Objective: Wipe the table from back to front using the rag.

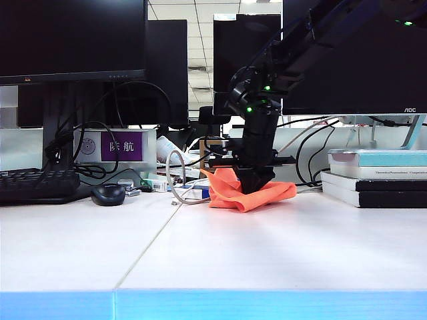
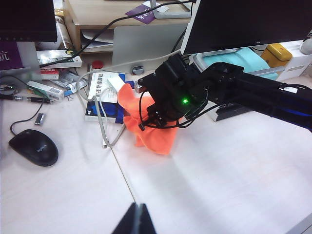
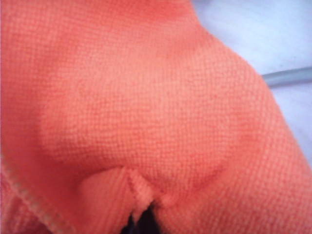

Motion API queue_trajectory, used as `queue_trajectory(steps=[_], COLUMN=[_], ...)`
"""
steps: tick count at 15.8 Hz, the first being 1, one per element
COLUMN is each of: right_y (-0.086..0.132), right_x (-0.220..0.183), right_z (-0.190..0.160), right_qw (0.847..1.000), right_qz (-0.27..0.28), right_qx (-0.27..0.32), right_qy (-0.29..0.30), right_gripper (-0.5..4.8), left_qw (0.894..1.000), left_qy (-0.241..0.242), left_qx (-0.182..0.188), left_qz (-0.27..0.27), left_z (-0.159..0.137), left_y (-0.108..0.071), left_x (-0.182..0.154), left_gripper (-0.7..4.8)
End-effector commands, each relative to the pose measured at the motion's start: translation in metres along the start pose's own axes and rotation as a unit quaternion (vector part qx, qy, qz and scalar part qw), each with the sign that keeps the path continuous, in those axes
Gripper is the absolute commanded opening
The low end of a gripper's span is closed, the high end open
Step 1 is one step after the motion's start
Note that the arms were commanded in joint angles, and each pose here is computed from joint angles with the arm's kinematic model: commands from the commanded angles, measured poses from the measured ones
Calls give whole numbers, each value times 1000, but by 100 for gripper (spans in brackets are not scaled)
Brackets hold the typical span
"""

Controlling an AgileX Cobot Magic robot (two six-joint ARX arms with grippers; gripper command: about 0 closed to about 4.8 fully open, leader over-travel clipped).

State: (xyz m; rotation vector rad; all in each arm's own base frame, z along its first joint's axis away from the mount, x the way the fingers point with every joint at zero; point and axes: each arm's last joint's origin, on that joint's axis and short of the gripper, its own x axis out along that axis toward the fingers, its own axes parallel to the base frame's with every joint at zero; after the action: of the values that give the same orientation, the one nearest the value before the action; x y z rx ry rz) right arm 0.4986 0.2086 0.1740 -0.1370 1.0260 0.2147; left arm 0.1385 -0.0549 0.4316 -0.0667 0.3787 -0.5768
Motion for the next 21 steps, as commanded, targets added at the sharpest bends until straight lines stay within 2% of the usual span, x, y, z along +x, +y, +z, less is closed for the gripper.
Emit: queue_trajectory(steps=[1, 3, 15, 16, 17, 19, 20, 21], right_y=[-4, -2, -1, -1, 0, 0, 0, 0], right_x=[11, 10, 6, 6, 6, 6, 5, 3], right_z=[-9, -10, 0, 0, 0, 3, 1, 1], right_qw=[999, 999, 1000, 1000, 999, 999, 999, 999], right_qz=[-14, 18, 22, 23, 33, 35, 34, 33], right_qx=[-3, -13, 3, 3, 4, 9, 9, 8], right_qy=[30, 41, 1, 1, -1, -13, -5, 0], right_gripper=[-5, -6, -4, 46, 127, 145, 211, 248], left_qw=[1000, 1000, 1000, 1000, 1000, 1000, 1000, 1000], left_qy=[-8, -7, 3, 3, 4, 9, 9, 9], left_qx=[2, 2, -1, -1, -1, -2, -2, -2], left_qz=[-3, -3, -2, -2, -2, -11, -11, -11], left_z=[2, 2, 0, 0, 0, -1, -1, -1], left_y=[-1, -1, 0, 0, 0, -1, -1, -1], left_x=[-1, -1, -1, -1, -1, -1, -1, -1], left_gripper=[-3, -3, -3, -3, -3, -3, -3, -3])
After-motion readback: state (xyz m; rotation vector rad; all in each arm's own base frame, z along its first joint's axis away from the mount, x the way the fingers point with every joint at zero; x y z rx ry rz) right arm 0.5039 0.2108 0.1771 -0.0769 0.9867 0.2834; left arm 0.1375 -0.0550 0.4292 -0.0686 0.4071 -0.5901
